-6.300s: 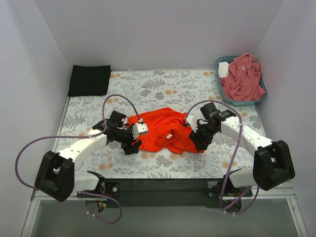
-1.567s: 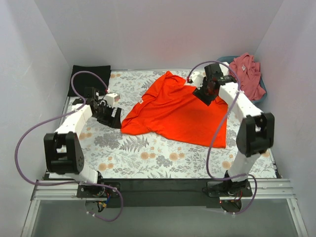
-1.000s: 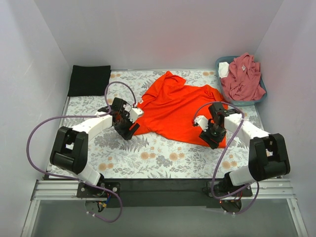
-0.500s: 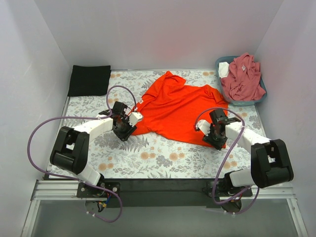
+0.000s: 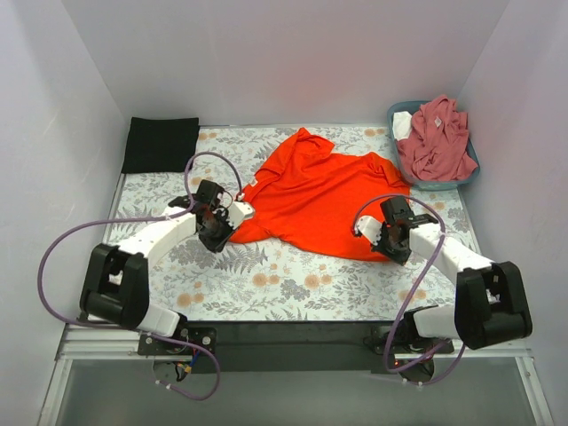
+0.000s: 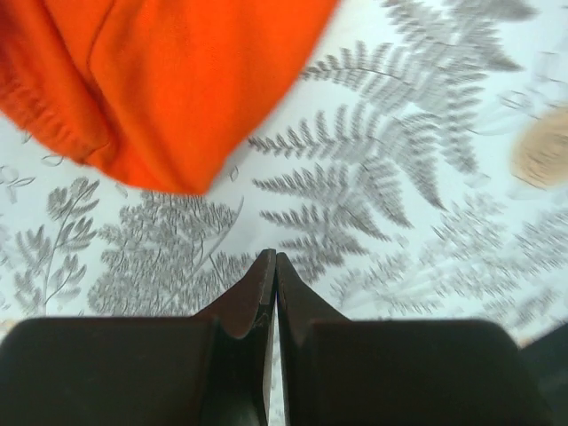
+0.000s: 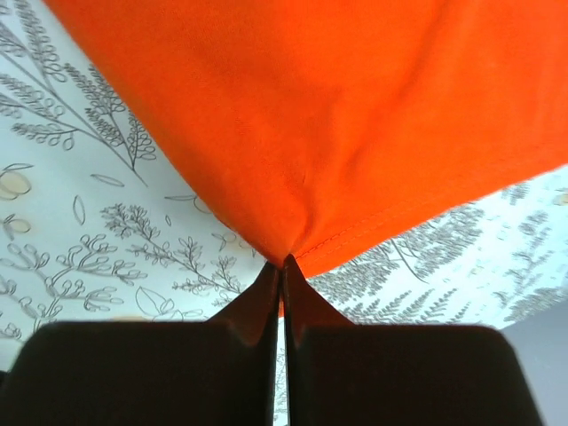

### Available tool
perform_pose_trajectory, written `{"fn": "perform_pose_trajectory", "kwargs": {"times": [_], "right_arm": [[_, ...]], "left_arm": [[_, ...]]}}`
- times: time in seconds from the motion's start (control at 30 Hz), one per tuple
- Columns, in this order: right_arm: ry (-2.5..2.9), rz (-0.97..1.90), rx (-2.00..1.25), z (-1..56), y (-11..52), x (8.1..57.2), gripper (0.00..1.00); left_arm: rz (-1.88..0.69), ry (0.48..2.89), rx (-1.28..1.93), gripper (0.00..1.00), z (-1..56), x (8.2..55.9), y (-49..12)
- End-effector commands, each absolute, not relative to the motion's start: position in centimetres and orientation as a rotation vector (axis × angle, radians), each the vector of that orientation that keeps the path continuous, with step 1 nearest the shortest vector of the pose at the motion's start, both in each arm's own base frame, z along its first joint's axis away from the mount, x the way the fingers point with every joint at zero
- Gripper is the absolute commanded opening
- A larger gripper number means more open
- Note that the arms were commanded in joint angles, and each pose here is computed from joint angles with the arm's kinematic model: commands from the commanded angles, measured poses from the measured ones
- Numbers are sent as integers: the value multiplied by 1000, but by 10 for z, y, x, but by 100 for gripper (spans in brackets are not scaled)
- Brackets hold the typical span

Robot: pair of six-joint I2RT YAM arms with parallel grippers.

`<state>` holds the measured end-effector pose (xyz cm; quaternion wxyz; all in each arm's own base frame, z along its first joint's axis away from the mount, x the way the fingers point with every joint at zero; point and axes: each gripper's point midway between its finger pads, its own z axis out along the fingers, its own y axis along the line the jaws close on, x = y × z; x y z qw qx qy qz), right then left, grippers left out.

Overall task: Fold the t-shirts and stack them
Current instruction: Flatten the tshirt out

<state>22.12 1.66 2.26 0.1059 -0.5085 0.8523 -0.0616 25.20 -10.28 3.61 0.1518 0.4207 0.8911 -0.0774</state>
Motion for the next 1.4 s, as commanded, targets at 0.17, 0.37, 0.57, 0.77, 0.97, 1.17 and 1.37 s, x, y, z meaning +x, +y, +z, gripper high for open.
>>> {"fn": "perform_pose_trajectory", "kwargs": {"times": [0.17,0.37,0.57,0.77,0.97,1.17,1.37], "right_arm": [[2385,-169,-1498,64,25,235,1],[2437,-106,-1485,53,29,236,1],[2451,-101,-1469,53,27,238,1],[2465,-118,-1461,52,21,238,1],[2470,-133,-1454,55,17,227,1],[2426,-124,-1447,71,16,214,1],[2413,-137,-1437,77,14,259,1]], "left_arm": [[-331,2383,1235,7,121,266,-125],[-317,2318,1172,46,97,298,-139],[-280,2393,1206,52,49,306,-135],[-199,2458,1288,45,10,286,-114],[-200,2487,1315,0,23,256,-102],[-334,2403,1311,0,103,238,-113],[-358,2362,1198,0,127,316,-140]]}}
